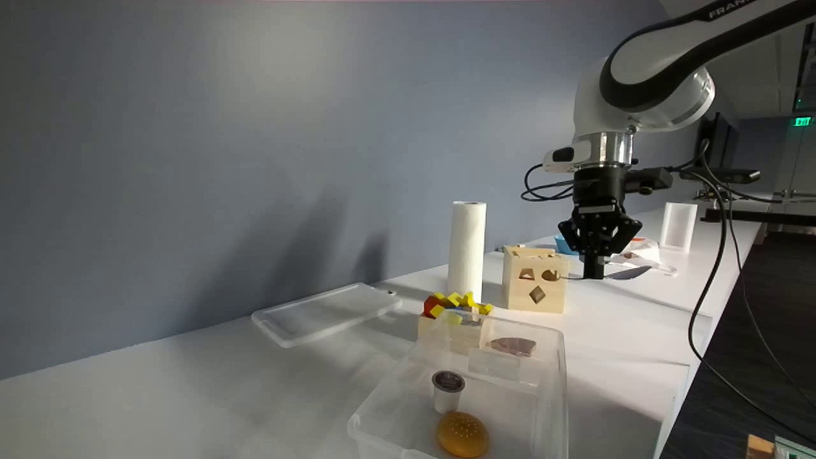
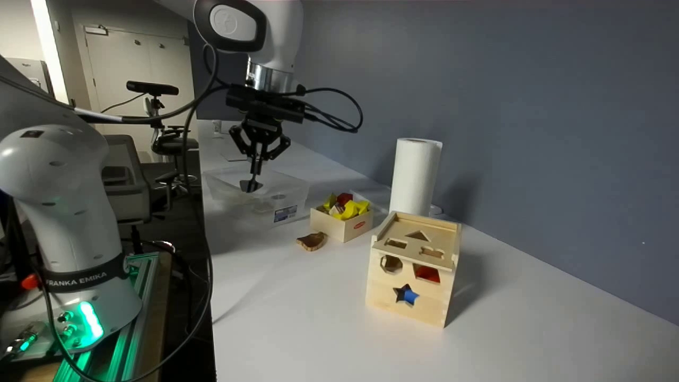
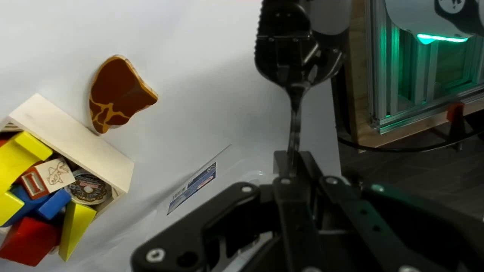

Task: Turn the kitchen utensil in the other direction

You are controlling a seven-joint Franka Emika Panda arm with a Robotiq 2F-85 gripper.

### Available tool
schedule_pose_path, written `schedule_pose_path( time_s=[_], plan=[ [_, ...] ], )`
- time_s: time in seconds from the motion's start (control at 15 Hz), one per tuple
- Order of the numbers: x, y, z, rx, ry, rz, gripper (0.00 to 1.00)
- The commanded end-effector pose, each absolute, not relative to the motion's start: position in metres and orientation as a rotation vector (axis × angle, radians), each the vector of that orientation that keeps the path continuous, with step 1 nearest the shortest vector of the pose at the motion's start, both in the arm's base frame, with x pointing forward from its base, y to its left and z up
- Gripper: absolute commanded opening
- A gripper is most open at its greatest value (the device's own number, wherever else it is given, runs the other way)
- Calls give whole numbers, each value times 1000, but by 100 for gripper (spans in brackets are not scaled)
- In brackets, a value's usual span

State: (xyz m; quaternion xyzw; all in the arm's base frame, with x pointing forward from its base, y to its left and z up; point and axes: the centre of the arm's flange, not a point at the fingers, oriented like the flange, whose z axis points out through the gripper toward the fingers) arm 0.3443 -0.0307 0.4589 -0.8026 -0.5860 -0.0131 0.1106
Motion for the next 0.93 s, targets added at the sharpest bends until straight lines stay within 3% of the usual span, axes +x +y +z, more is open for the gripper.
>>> schedule_pose_path(
  time_s=[0.0, 0.47, 0.87],
  plan=[
    [354, -19, 459, -2383, -1940, -8, 2],
    [359, -25, 444, -2006, -2362, -114, 2],
    [365, -73, 424, -1622, -2628, 26, 2]
  ],
)
